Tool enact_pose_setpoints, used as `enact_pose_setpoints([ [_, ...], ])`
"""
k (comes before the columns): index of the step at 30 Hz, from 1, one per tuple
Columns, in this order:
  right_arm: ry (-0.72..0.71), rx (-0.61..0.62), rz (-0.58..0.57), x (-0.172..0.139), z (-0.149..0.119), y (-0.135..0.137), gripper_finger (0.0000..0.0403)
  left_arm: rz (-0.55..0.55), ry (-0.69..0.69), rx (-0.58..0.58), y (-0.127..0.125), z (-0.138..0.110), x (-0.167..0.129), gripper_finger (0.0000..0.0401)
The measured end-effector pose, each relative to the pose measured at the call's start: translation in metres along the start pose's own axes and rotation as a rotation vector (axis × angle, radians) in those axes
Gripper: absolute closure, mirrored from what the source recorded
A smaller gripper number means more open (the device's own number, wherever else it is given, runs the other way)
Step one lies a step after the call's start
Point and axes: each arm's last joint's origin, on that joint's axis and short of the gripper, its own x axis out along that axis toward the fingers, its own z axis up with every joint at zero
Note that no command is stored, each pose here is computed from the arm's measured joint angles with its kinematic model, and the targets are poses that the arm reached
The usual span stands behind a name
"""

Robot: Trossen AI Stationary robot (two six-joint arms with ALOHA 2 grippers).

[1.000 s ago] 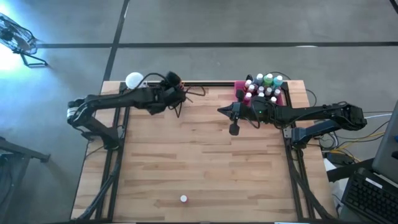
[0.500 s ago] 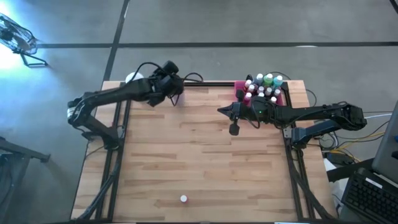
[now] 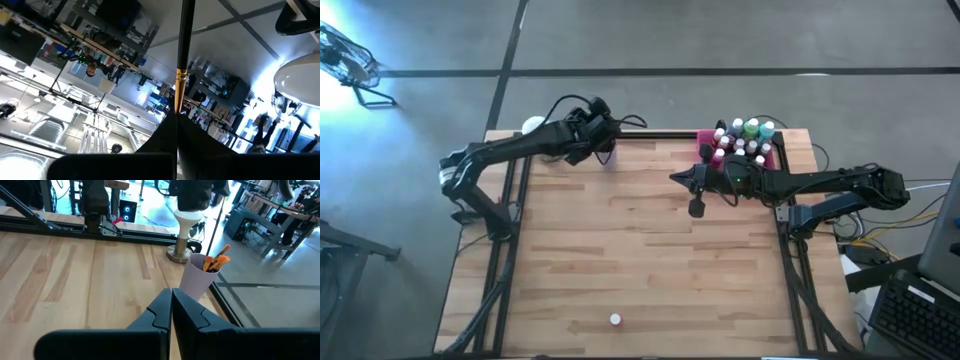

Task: Pick & Place Paint Supplies
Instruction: Put the gold black paint brush into the purple cup

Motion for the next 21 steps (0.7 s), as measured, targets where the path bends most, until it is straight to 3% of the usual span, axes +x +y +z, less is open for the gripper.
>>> enact_pose_setpoints([
  [21,0.000,-0.025,0.000,0.000,0.000,0.000,0.0394,-0.056,0.033,0.096,-0.001,0.045,0.021,0.0401],
])
